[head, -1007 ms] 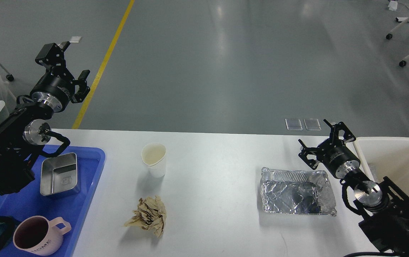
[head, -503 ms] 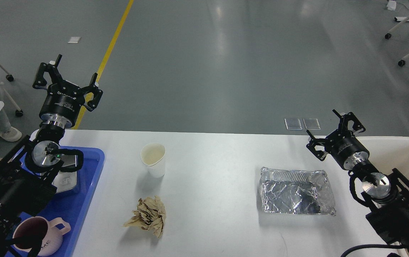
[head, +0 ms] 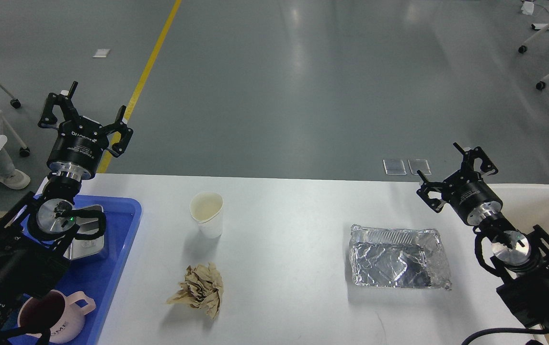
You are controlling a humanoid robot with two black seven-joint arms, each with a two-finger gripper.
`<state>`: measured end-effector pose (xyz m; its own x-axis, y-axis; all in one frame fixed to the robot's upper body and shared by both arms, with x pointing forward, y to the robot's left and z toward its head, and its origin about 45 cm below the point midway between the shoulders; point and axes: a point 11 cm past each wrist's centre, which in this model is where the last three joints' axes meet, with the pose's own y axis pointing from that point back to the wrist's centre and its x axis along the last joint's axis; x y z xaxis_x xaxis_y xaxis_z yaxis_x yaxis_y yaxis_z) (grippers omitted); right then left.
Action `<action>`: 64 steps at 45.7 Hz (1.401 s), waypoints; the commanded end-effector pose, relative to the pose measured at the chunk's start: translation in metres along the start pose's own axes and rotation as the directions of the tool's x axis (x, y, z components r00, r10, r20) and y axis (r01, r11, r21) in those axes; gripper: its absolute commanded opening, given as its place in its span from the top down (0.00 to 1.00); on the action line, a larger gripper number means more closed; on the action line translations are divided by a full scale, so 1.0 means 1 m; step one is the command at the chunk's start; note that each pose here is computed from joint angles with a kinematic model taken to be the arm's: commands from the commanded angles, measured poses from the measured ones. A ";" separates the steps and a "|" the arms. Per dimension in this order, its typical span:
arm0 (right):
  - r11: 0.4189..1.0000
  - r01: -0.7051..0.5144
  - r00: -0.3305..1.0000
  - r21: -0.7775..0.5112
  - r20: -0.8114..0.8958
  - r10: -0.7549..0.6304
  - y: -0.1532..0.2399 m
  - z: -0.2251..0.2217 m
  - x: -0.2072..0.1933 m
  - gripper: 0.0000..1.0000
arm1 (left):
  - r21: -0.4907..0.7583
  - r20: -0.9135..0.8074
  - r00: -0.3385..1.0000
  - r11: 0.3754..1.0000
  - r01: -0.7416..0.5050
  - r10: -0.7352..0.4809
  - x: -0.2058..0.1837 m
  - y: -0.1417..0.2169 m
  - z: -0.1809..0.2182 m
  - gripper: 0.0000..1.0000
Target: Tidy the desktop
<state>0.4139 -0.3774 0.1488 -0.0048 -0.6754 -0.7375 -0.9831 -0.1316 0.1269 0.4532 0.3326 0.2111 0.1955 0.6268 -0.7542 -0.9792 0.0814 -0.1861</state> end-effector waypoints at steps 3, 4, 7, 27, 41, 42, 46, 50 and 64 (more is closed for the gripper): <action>0.998 -0.053 0.987 0.024 -0.153 0.056 0.005 -0.012 0.011 0.00 | -0.010 -0.018 0.999 0.999 0.047 -0.047 -0.016 -0.007 0.005 0.03; 0.998 -0.060 0.975 0.025 -0.212 0.064 0.006 -0.014 0.012 0.00 | -0.015 -0.024 0.998 0.998 0.053 -0.054 -0.019 -0.008 0.005 0.03; 0.998 -0.052 0.911 -0.017 -0.410 0.041 0.008 -0.016 0.011 0.00 | -0.021 -0.029 0.997 0.998 0.065 -0.066 -0.023 -0.009 0.007 0.02; 0.930 -0.064 0.398 -0.362 -0.864 -0.309 0.084 -0.104 -0.015 0.00 | 0.021 0.007 0.997 0.997 0.077 -0.077 -0.027 -0.009 0.013 0.02; 0.890 -0.115 0.151 -0.440 -0.894 -0.422 0.129 -0.153 -0.062 0.00 | 0.047 0.031 0.996 0.996 0.077 -0.078 -0.023 -0.004 0.013 0.02; 0.887 -0.112 0.148 -0.448 -0.890 -0.431 0.130 -0.152 -0.064 0.00 | 0.046 0.035 0.996 0.996 0.075 -0.076 -0.022 -0.003 0.014 0.02; 0.878 -0.107 0.129 -0.466 -0.882 -0.452 0.134 -0.151 -0.073 0.00 | 0.049 0.034 0.997 0.996 0.072 -0.074 -0.021 -0.002 0.013 0.02; 0.874 -0.115 0.103 -0.473 -0.880 -0.463 0.139 -0.154 -0.080 0.00 | 0.050 0.033 0.997 0.996 0.071 -0.073 -0.021 -0.002 0.013 0.02; 0.862 -0.171 0.012 -0.477 -0.876 -0.482 0.149 -0.155 -0.079 0.00 | 0.052 0.029 0.997 0.996 0.074 -0.075 -0.023 -0.003 0.010 0.02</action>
<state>0.2995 -0.4503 0.3290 0.6322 -0.6163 0.4697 -0.7605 -0.3776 0.5282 0.4504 0.3272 0.2349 0.2654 0.6427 -0.7186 -0.9640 0.1662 -0.2074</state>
